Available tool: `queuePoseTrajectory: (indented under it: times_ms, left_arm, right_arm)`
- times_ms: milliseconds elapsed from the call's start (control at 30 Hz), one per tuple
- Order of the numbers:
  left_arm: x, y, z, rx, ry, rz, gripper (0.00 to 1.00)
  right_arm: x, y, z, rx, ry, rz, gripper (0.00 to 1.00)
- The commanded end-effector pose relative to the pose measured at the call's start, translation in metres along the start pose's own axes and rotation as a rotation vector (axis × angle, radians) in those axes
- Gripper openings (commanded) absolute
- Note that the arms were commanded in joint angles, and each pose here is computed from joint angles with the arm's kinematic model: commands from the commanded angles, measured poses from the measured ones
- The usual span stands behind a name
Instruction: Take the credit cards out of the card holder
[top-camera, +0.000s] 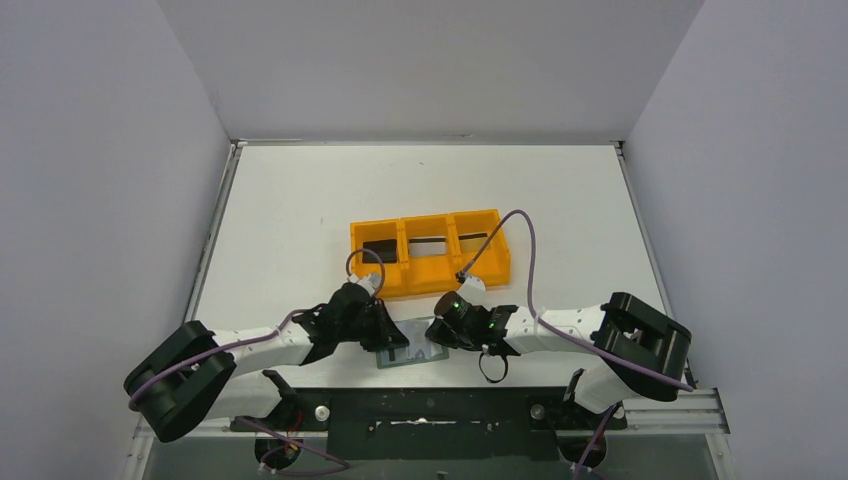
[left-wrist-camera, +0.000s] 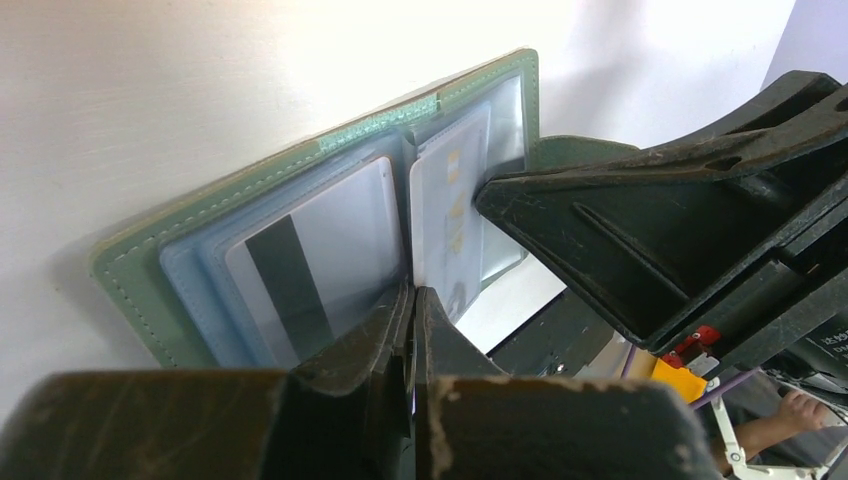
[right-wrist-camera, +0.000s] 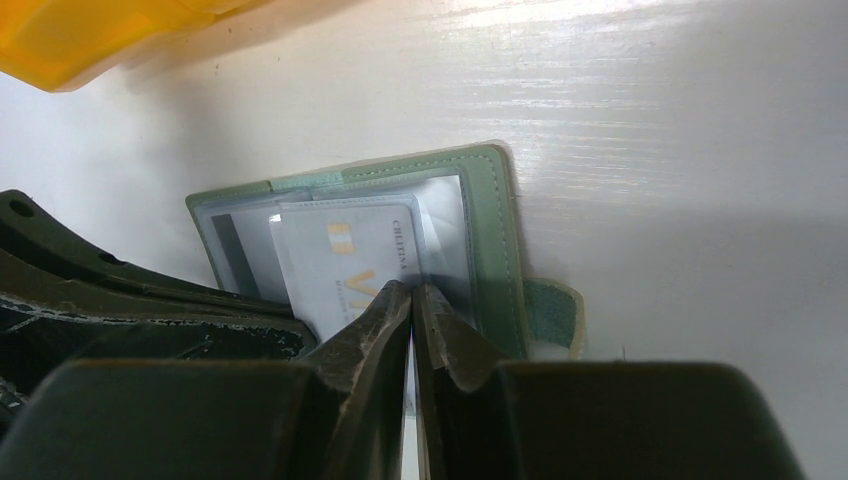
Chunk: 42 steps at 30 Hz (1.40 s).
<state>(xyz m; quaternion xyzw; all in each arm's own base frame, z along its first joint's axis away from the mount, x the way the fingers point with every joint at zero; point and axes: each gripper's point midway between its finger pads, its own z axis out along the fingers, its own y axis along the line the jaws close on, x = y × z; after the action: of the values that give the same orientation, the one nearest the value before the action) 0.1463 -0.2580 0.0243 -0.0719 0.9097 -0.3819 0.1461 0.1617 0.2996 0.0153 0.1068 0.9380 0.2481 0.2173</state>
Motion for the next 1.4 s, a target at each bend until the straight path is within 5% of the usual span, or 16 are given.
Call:
queuePoseTrajectory:
  times_ms: [0,833,1367]
  left_arm:
    - [-0.006,0.001,-0.004,0.006,-0.033,0.008,0.00]
    - [-0.019,0.004,-0.021,-0.043,-0.067,0.053,0.00]
    - [-0.018,0.003,-0.017,-0.038,-0.054,0.045,0.00]
  right_arm:
    - [0.018,-0.059,0.003,0.193,0.053,-0.046,0.08]
    - [0.010,-0.046,0.002,0.171,0.045,-0.076,0.09]
    - [-0.014,0.043,-0.024,-0.162,-0.015,-0.187,0.31]
